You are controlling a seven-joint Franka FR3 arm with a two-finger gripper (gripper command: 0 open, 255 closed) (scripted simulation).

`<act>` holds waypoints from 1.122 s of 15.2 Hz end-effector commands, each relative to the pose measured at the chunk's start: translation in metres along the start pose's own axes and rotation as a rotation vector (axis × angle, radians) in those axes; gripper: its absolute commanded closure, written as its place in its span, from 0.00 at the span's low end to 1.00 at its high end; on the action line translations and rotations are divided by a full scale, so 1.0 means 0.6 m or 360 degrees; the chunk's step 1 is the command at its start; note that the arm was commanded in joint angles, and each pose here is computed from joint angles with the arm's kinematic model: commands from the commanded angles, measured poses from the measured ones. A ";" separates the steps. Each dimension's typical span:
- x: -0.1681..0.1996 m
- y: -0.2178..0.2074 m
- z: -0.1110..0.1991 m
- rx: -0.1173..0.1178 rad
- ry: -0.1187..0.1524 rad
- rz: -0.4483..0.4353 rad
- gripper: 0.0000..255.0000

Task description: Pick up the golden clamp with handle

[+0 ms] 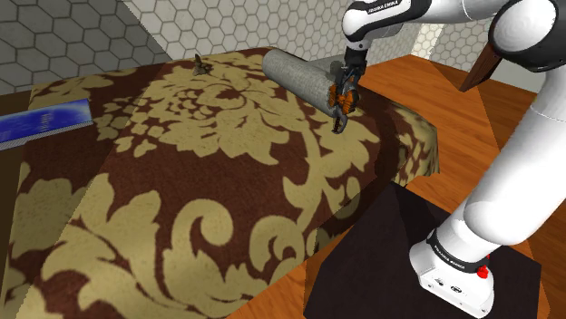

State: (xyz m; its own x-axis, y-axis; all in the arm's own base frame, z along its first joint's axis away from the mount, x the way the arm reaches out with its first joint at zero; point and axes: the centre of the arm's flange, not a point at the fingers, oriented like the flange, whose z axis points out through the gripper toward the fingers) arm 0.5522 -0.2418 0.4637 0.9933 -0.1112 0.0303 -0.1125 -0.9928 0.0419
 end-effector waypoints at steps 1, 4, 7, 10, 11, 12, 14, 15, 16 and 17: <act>0.030 0.025 0.023 -0.0005 -0.0004 0.0013 0.00; 0.072 0.067 0.052 -0.0011 -0.0009 0.0034 0.00; 0.097 0.092 0.079 -0.0015 -0.0013 0.0047 0.00; 0.096 0.091 0.105 -0.0015 -0.0013 0.0047 0.00; 0.096 0.090 0.114 -0.0015 -0.0013 0.0047 0.00; 0.095 0.090 0.123 -0.0015 -0.0013 0.0047 0.00; 0.095 0.089 0.136 -0.0015 -0.0013 0.0047 0.00; 0.095 0.089 0.136 -0.0015 -0.0013 0.0047 0.00; 0.095 0.090 0.137 -0.0015 -0.0013 0.0047 1.00; 0.095 0.089 0.137 -0.0015 -0.0013 0.0047 1.00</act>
State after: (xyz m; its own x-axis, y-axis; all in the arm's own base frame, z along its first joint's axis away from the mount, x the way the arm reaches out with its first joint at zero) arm 0.6052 -0.3052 0.3860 0.9898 -0.1407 0.0237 -0.1417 -0.9886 0.0508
